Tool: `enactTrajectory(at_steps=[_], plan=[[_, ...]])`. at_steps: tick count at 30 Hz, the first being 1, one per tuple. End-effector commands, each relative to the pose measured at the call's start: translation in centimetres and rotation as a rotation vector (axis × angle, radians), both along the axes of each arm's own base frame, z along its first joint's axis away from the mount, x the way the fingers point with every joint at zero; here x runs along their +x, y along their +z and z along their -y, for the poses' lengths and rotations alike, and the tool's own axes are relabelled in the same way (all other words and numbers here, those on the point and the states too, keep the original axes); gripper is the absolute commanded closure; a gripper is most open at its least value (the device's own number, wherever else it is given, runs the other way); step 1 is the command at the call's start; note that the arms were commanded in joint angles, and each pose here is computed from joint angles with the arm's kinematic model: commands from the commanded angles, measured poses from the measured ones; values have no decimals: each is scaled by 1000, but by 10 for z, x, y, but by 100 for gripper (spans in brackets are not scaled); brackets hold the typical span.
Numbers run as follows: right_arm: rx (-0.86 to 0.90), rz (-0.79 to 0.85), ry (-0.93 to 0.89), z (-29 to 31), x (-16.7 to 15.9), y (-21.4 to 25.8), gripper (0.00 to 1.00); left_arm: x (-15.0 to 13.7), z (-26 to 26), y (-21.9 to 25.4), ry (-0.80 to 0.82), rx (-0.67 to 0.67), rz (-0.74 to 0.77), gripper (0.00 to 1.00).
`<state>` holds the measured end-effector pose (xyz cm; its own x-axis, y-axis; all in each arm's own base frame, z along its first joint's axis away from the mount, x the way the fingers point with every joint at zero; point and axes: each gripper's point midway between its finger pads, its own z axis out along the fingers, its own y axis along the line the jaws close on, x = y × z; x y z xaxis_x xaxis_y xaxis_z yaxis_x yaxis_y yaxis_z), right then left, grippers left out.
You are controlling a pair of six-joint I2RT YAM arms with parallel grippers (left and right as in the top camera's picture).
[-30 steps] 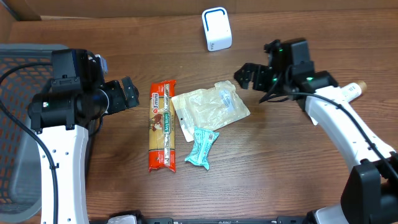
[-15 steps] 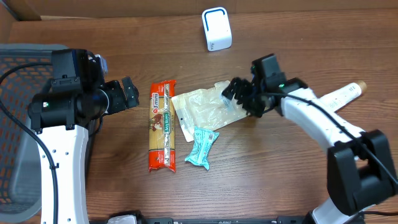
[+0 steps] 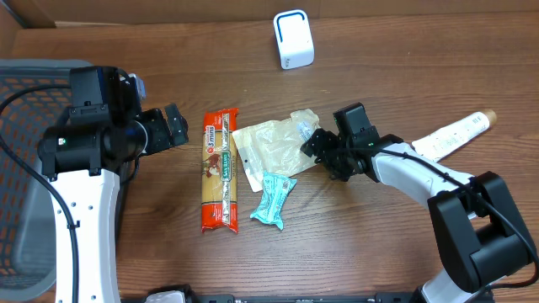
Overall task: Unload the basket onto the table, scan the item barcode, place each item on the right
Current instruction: 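Reach the right gripper to the clear pouch and grasp it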
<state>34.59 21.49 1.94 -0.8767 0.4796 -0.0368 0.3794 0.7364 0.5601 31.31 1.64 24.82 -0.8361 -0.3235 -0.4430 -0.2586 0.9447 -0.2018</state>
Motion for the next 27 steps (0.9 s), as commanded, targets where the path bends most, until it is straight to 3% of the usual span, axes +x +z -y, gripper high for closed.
enactTrajectory(at_steps=[1, 18, 20, 24, 27], plan=[[-20, -39, -90, 12, -6, -16, 21, 3, -2, 5, -10, 15, 13, 0], [-142, -13, -247, -6, -19, -43, 21, 3, -1, 4, -11, 15, 13, 1], [-140, 8, -253, -7, -15, -45, 27, 3, -1, 4, -11, 15, 13, 1], [-148, 24, -247, -7, -11, -49, 51, 4, -1, 4, -11, 15, 13, 0], [-152, 38, -226, -8, -10, -48, 62, 3, -1, 5, -11, 15, 13, 0]])
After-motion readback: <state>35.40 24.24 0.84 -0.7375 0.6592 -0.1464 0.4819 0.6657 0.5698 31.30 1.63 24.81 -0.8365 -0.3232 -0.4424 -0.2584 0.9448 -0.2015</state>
